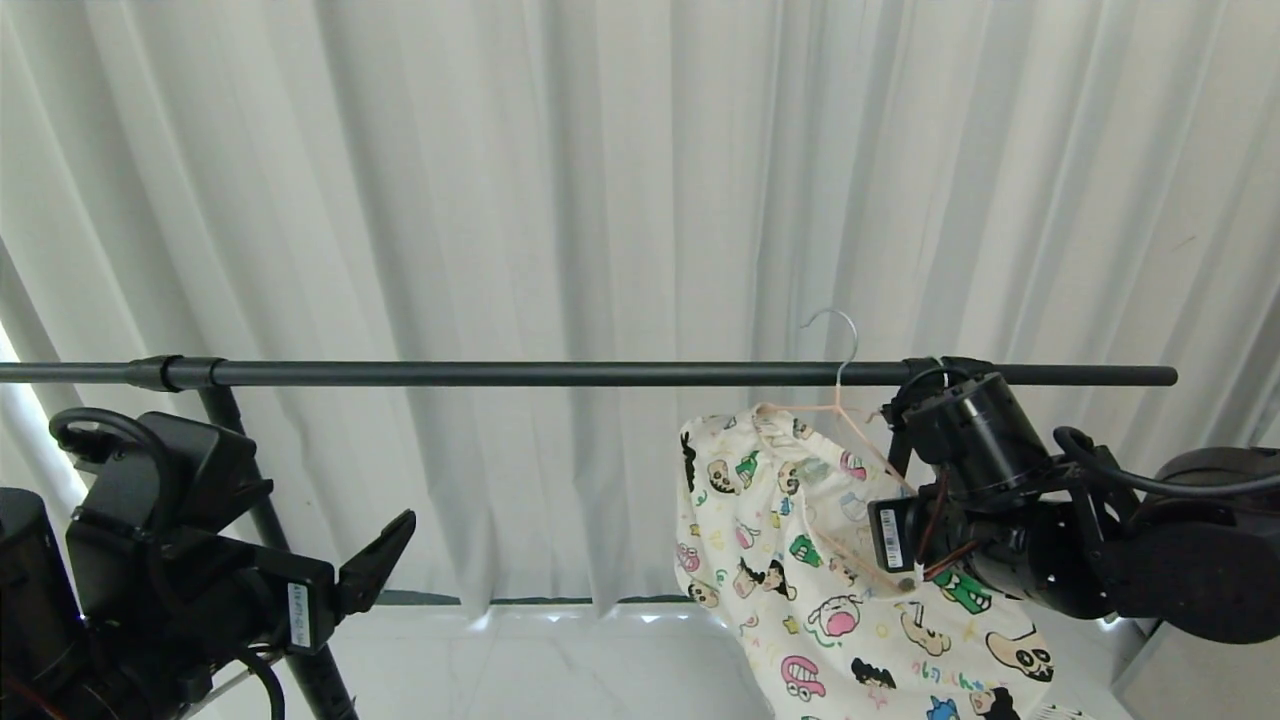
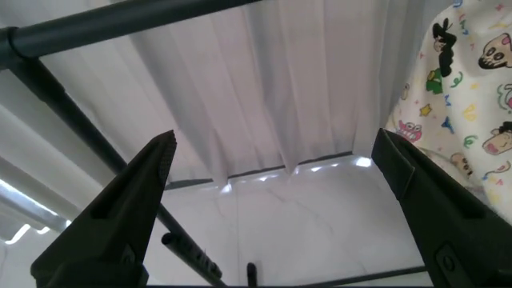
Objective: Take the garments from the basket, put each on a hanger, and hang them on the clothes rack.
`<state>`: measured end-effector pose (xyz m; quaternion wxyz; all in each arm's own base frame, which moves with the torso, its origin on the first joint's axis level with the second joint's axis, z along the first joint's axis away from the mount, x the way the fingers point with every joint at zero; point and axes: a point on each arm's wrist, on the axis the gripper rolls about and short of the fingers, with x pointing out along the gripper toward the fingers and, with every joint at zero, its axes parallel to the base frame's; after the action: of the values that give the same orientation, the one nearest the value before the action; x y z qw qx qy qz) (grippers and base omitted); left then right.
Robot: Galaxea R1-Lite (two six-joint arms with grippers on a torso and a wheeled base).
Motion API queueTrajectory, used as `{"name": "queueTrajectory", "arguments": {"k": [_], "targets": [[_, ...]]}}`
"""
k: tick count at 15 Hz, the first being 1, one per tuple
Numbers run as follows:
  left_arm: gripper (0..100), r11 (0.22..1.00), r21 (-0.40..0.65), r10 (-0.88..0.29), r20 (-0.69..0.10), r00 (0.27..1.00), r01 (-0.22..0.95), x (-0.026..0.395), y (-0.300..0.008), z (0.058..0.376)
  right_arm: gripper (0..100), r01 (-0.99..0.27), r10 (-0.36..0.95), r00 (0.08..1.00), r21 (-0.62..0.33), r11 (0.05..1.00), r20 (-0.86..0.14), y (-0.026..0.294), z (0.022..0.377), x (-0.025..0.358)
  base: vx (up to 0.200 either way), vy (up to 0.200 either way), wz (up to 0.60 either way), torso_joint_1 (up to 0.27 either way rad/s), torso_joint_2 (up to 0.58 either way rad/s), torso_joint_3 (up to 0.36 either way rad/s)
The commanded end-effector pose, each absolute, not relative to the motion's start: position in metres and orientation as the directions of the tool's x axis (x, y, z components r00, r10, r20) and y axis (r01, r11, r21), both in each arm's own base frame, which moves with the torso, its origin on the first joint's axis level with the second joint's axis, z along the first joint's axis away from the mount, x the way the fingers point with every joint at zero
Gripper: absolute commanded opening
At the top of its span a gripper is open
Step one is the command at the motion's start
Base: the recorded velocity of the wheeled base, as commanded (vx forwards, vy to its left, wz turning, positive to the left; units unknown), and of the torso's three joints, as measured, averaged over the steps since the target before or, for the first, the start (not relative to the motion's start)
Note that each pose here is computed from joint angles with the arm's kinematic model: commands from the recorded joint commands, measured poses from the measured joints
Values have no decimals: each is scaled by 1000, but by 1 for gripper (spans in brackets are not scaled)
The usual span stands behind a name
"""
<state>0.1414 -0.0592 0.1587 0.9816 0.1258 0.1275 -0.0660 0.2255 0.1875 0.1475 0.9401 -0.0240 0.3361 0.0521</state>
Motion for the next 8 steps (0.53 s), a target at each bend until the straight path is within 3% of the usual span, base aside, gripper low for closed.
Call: {"name": "queueTrajectory", "arguments": {"k": [1,8], "targets": [[100,953,234,-124,-279,952,193,136,-62,154,0,-114,77,763,-16,993,-642,188,145,226,0,0,0,0,0,0],[100,944,235,-163,-272,948,230,127,-64,153,0,-87,24,730,-59,994,-683,191,124,247,0,0,0,0,0,0]]}}
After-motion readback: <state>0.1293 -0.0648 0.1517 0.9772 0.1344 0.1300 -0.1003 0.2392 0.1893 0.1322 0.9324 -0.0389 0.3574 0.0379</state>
